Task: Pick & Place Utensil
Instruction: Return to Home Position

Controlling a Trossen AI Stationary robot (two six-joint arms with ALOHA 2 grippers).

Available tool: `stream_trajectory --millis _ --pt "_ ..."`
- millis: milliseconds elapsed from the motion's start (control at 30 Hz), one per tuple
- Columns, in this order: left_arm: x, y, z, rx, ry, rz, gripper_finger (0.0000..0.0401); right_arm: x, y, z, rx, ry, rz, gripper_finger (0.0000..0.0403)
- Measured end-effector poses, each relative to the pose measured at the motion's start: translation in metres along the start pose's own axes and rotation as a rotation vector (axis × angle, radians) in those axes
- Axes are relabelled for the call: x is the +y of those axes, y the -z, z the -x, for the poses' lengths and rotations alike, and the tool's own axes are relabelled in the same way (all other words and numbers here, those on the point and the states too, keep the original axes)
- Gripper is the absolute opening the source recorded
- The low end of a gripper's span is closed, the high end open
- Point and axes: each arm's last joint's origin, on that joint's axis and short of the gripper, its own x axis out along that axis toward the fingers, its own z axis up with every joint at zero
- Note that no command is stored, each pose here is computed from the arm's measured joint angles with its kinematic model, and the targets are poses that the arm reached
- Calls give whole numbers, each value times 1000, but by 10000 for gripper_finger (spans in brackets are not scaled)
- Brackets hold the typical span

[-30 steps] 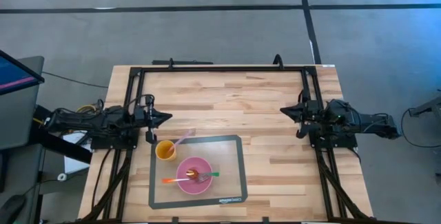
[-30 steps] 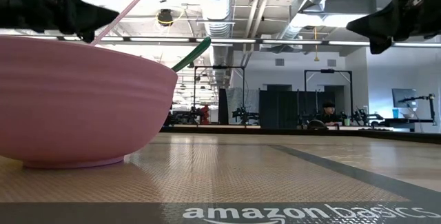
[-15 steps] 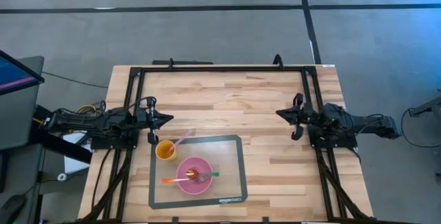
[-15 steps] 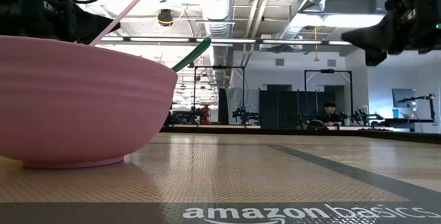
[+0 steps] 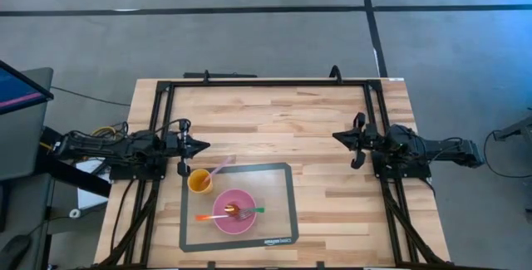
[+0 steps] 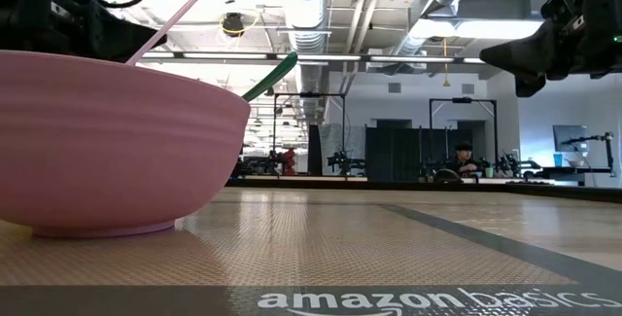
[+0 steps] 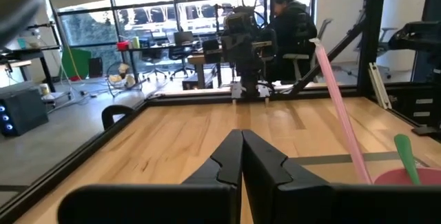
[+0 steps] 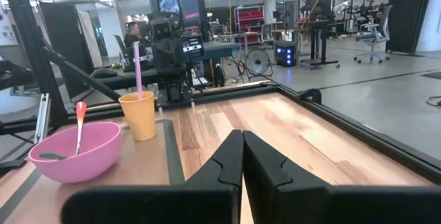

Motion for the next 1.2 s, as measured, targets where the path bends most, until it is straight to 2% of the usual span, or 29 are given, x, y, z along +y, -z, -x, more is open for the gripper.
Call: stream_trajectory --millis 167,333,1200 --pt "0 0 0 0 0 10 8 0 0 0 1 0 0 1" --pt "0 0 0 0 0 68 8 0 0 0 2 -1 0 1" --pt "0 0 0 -1 1 62 8 0 1 0 2 -1 1 1"
